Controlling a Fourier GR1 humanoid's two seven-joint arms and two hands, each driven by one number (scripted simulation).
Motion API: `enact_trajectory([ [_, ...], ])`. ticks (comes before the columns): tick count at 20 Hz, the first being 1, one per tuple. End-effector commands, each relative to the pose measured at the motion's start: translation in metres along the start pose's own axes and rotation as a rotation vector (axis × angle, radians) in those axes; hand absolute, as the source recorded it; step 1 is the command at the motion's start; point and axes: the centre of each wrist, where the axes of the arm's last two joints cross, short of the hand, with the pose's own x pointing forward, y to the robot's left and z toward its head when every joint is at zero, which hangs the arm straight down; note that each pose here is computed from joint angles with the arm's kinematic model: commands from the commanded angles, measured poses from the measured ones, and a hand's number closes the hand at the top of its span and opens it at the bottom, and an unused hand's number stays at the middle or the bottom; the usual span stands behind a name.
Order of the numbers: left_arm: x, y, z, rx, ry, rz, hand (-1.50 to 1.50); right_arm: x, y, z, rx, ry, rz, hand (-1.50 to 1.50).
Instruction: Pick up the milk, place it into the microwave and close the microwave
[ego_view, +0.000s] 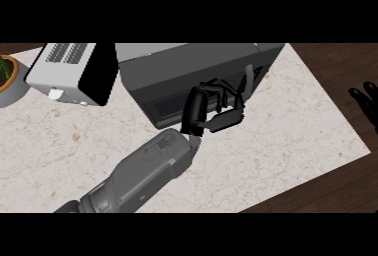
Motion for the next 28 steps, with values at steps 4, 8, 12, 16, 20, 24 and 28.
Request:
enact_trajectory([
  [4,0.003,0.008,-0.020,0.047,-0.025,-0.010,1.50,0.009,-0.003,-0.007,0.000,-0.011,0.001,-1.50],
  [8,0.002,0.009,-0.021,0.048,-0.029,0.000,1.50,0.013,-0.009,-0.005,-0.011,0.009,0.005,-1.50],
  [12,0.003,0.008,-0.021,0.053,-0.041,0.005,1.50,0.018,-0.009,-0.010,0.010,-0.005,0.000,-1.50],
  [16,0.002,0.008,-0.022,0.060,-0.052,0.006,1.50,0.019,-0.010,-0.010,0.006,0.004,-0.006,-1.50],
  [20,0.003,0.008,-0.024,0.065,-0.060,0.010,1.50,0.023,-0.014,-0.008,-0.001,0.013,-0.006,-1.50],
  [24,0.000,0.008,-0.021,0.062,-0.056,0.018,1.50,0.027,-0.014,-0.014,0.013,-0.001,-0.009,-1.50],
  [28,-0.001,0.008,-0.021,0.056,-0.065,0.016,1.50,0.030,-0.011,-0.021,0.073,-0.028,-0.041,-1.50],
])
